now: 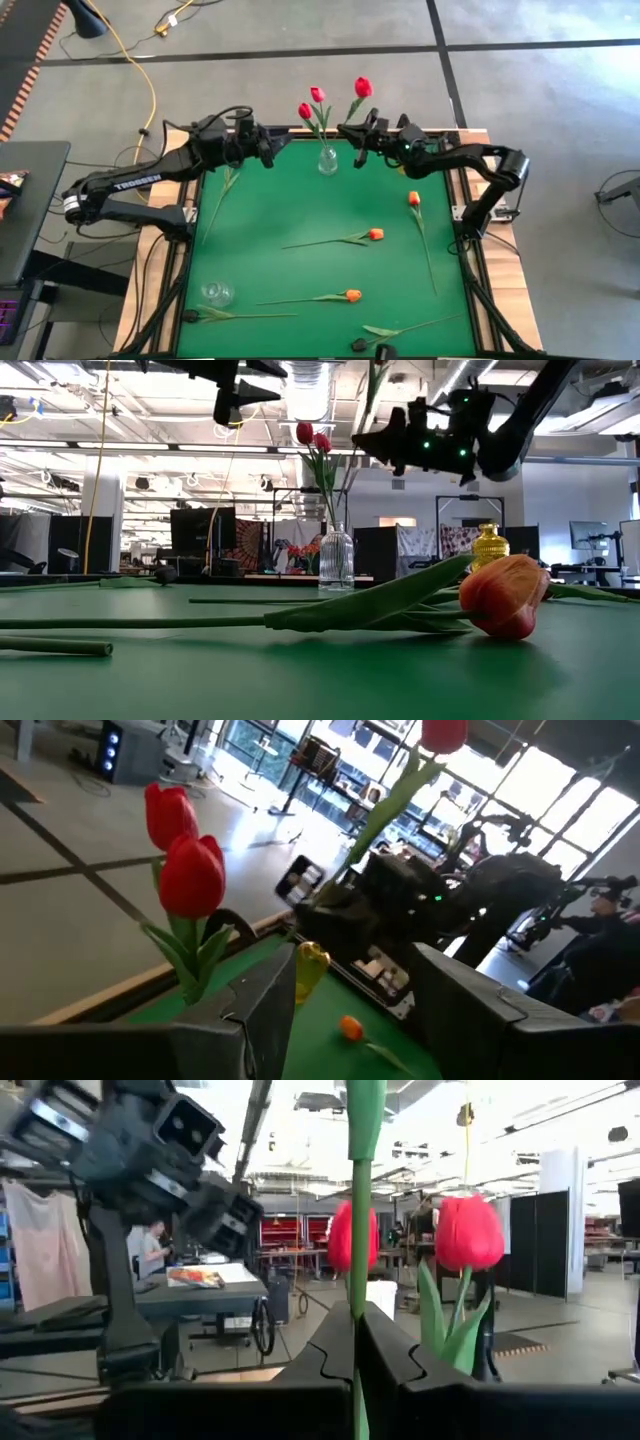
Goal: Sort flowers into vase by color
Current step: Put the red flower into the top transparent vase
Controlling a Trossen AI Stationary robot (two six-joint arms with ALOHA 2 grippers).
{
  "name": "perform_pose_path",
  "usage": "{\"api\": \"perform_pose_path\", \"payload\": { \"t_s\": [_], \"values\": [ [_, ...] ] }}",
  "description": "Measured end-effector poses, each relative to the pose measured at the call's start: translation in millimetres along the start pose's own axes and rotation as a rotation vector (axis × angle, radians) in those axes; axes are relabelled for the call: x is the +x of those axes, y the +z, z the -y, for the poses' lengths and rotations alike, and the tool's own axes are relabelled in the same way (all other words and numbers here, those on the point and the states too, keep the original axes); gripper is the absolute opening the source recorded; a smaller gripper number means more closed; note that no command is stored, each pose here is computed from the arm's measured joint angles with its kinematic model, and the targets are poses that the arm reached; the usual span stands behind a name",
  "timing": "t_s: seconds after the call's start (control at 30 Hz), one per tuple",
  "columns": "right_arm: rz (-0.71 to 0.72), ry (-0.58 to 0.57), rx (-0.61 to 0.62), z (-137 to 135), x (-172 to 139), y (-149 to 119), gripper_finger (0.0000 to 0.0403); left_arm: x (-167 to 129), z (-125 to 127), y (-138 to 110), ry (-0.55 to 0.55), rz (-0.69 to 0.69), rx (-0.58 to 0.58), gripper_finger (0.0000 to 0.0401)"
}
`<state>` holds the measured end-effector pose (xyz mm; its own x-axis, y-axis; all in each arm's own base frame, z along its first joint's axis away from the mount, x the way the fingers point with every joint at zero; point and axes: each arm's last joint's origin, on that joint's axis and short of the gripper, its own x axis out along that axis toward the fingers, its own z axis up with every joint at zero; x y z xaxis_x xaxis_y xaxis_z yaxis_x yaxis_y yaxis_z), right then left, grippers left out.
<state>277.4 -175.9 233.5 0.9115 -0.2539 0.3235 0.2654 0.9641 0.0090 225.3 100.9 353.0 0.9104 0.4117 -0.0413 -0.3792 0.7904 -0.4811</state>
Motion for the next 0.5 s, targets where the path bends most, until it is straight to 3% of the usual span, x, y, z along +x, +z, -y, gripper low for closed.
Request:
{"api": "perform_pose_path", "payload": {
  "t_s": [0.5],
  "values": [
    [-0.054, -0.022, -0.01, 4.9, 9.2, -11.7, 0.0027, -0.2, 3.6, -1.5, -0.035, -0.016, -0.025, 0.0182]
  ]
}}
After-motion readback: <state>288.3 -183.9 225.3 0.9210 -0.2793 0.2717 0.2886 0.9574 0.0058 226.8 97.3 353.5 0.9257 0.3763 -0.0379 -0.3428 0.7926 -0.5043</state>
